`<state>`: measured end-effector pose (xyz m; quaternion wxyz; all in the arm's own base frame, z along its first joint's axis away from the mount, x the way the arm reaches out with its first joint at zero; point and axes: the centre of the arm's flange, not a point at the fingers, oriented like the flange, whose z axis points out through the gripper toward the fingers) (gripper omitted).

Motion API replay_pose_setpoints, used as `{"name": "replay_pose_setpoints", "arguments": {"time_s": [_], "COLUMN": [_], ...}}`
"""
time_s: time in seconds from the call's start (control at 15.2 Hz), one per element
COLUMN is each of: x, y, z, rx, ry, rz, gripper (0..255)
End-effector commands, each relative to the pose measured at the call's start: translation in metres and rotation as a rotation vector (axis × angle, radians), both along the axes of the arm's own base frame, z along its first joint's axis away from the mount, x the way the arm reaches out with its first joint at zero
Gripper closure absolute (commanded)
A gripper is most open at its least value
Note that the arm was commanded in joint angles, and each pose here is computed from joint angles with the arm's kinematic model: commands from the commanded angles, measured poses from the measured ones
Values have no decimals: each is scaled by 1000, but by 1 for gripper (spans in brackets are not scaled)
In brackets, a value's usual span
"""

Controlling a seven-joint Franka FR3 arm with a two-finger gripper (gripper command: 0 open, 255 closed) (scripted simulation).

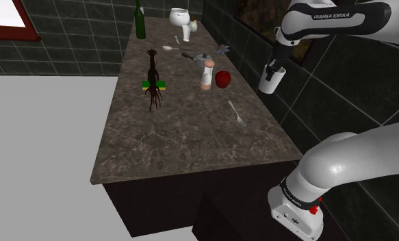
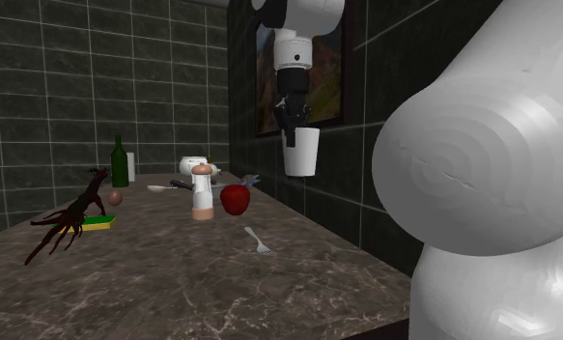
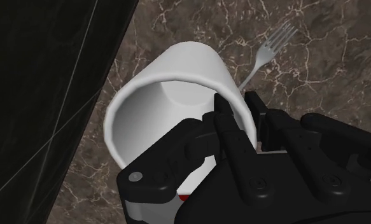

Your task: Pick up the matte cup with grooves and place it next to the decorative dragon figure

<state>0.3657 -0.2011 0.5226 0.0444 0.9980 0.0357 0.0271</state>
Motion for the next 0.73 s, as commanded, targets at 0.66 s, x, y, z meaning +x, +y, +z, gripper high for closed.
{"name": "replay_pose_setpoints", "arguments": {"time_s": [0.66], "x": [0], "y": [1], "z": [65], "rx": [0], "ry": [0], "rz": [0], "gripper": [255]}}
